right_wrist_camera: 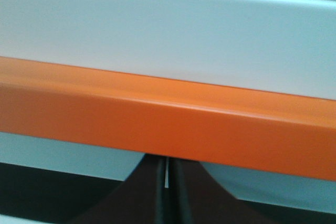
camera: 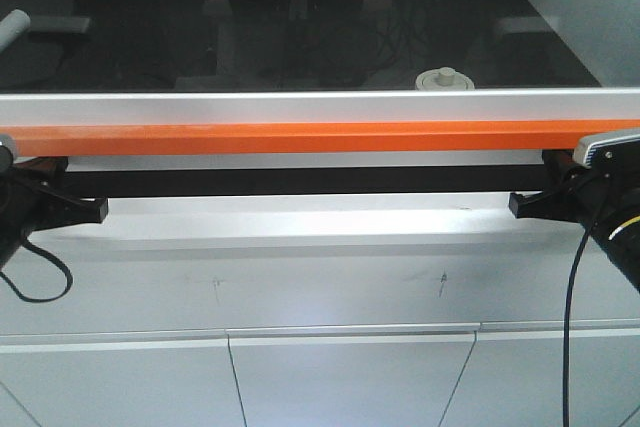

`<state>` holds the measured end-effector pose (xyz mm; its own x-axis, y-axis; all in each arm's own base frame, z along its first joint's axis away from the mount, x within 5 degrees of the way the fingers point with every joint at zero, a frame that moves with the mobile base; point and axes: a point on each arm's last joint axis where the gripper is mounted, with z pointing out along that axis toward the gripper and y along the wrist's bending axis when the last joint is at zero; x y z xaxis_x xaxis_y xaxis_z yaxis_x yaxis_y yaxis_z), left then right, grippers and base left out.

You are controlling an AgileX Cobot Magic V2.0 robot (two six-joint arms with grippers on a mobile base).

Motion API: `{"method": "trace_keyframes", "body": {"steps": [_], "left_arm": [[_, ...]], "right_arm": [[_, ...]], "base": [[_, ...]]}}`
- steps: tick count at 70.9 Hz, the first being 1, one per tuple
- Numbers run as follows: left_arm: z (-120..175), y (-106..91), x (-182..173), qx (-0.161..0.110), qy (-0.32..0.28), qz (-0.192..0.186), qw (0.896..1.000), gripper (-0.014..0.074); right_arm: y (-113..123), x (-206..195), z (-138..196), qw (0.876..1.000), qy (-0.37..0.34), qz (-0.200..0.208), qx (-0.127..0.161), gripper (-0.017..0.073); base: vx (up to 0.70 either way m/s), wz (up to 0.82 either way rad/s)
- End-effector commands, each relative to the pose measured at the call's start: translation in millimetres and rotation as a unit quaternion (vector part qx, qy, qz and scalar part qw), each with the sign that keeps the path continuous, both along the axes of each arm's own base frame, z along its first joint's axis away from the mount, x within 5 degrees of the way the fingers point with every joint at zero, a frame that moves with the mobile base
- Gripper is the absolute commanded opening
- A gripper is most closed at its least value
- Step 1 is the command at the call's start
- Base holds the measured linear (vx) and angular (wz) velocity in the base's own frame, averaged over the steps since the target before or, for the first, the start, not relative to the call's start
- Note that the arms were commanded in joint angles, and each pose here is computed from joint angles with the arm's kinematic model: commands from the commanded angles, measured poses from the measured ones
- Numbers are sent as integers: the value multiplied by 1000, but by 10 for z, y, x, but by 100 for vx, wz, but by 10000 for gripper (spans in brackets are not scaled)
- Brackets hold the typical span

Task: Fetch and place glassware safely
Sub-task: 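Push the orange handle upward with both grippers to raise the sash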

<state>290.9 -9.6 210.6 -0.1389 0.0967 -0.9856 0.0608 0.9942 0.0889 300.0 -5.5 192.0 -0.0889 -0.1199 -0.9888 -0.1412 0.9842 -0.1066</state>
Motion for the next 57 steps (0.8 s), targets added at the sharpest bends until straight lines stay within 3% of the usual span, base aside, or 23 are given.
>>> {"method": "trace_keyframes", "body": {"steps": [1, 42, 50, 57], "left_arm": [[759, -1, 21, -10, -203, -1, 979, -7], [1744, -24, -242, 13, -285, -14, 958, -7], [1836, -22, -320, 13, -301, -14, 953, -7], [1855, -19, -355, 12, -294, -13, 956, -7]], "right_arm": [[-9, 27, 587, 986, -166, 3, 18, -3], [-19, -50, 1391, 970, -243, -5, 8, -3], [-16, -101, 1467, 969, -248, -5, 8, -3], [-16, -128, 1495, 970, -244, -6, 15, -3]], "base": [[0, 0], [0, 0], [0, 0], [0, 0]]}}
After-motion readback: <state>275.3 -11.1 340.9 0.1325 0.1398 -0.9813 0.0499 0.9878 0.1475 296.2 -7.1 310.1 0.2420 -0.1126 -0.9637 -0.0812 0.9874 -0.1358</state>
